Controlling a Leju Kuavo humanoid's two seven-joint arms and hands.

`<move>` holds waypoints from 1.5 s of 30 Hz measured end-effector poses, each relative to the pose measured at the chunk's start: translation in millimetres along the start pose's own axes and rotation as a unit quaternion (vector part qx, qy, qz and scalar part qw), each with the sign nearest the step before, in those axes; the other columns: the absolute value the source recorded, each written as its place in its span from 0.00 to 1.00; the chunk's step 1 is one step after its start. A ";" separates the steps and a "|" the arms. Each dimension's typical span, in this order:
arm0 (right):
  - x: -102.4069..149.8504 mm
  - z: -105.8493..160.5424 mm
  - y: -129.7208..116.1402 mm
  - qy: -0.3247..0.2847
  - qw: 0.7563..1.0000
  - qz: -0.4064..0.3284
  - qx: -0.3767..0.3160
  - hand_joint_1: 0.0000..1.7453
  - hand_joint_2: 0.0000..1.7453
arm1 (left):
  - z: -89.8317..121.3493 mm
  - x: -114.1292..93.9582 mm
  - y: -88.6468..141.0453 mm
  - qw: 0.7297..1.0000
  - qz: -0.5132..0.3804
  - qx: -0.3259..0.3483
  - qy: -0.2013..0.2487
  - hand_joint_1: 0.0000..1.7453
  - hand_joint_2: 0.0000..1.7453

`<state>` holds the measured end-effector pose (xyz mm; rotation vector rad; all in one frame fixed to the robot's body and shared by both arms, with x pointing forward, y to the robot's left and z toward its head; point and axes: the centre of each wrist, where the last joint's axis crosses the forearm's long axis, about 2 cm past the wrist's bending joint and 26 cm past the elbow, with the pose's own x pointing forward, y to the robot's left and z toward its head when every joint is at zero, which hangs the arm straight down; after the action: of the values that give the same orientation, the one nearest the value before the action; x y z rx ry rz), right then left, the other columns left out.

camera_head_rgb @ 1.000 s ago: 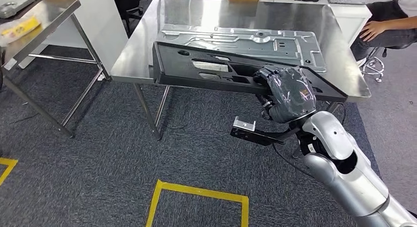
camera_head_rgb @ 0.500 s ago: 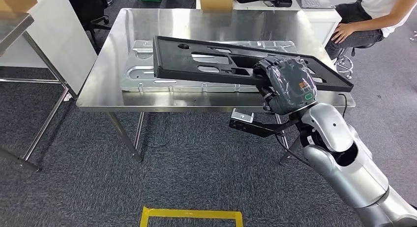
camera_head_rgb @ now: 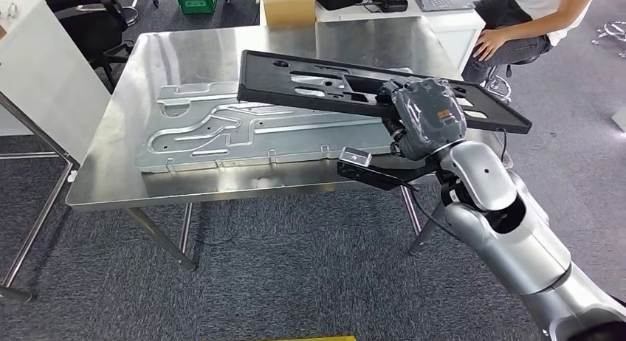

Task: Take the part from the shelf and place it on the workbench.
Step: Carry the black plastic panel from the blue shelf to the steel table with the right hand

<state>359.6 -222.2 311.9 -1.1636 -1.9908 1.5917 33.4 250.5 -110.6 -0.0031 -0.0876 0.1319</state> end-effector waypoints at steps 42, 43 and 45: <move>47.0 -68.4 36.6 -0.034 0.995 -0.007 0.091 1.00 1.00 | 0.1 3.0 -1.2 1.000 -0.016 -0.002 -0.006 0.00 1.00; 47.3 -68.2 37.4 -0.034 0.995 -0.007 0.092 1.00 1.00 | 0.1 3.0 -1.2 1.000 -0.016 -0.002 -0.006 0.00 1.00; 46.6 -68.1 38.2 -0.033 0.995 -0.005 0.094 1.00 1.00 | 0.1 3.0 -1.2 1.000 -0.016 -0.002 -0.006 0.00 1.00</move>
<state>393.3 -141.2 287.8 -1.0386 -1.8352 1.7908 36.6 249.7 -110.2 -0.0040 -0.1002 0.1007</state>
